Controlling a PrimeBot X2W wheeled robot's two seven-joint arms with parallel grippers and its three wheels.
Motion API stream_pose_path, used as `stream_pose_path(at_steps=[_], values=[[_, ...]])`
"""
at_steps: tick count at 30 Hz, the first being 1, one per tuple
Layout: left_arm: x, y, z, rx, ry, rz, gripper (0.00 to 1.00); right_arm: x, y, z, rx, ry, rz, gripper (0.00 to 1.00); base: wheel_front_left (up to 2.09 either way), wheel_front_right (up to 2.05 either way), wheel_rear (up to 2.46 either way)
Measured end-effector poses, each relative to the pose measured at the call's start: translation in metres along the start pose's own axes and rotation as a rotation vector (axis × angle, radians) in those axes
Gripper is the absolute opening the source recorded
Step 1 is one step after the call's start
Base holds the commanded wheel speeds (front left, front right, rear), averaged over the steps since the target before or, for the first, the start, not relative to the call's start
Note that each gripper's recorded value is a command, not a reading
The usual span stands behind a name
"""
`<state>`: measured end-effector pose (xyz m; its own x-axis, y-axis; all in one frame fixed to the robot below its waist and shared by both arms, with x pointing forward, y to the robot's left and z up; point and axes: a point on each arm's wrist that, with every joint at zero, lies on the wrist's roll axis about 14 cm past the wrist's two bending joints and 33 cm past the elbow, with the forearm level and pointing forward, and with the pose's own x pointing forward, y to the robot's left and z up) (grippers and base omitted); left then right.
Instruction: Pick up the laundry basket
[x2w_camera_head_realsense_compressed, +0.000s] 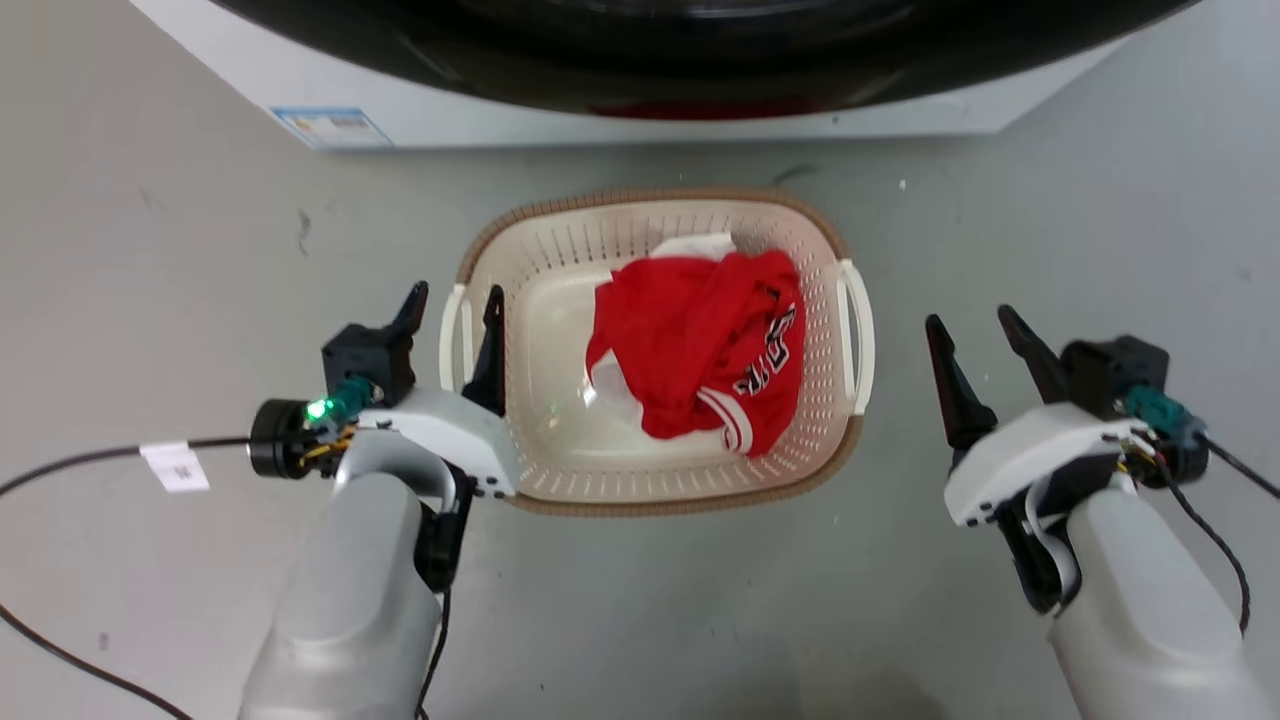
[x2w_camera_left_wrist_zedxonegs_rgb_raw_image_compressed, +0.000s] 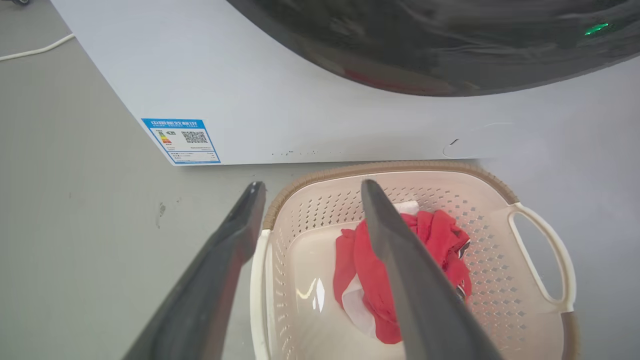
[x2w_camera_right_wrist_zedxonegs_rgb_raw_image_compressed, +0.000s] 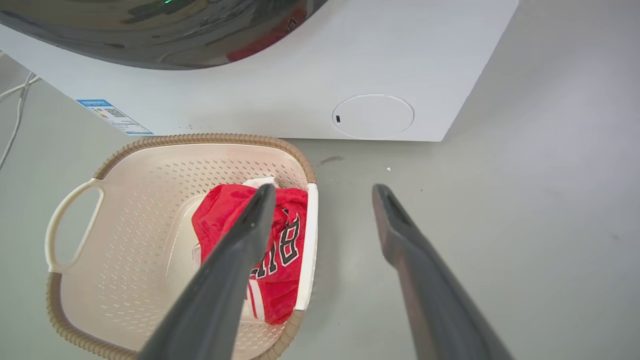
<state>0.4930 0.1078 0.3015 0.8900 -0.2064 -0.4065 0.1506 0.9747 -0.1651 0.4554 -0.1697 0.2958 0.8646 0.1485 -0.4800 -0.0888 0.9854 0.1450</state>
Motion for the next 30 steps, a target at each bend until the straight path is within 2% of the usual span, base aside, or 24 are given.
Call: stream_pose_path(at_steps=[9, 15, 20, 30], values=[[0.025, 0.031, -0.078, -0.029, 0.238, 0.029, 1.0, 0.036, 0.003, -0.061, 0.014, 0.186, 0.033, 1.0, 0.0, 0.0, 0.0], [0.029, 0.053, -0.114, -0.024, 0.396, 0.054, 1.0, 0.052, 0.011, -0.087, 0.027, 0.288, 0.057, 1.0, 0.0, 0.0, 0.0], [0.03, 0.06, -0.141, -0.022, 0.525, 0.053, 1.0, 0.058, 0.017, -0.108, 0.039, 0.375, 0.072, 1.0, 0.0, 0.0, 0.0], [0.044, 0.059, -0.168, -0.031, 0.608, 0.037, 1.0, 0.068, 0.022, -0.132, 0.051, 0.468, 0.095, 1.0, 0.0, 0.0, 0.0]])
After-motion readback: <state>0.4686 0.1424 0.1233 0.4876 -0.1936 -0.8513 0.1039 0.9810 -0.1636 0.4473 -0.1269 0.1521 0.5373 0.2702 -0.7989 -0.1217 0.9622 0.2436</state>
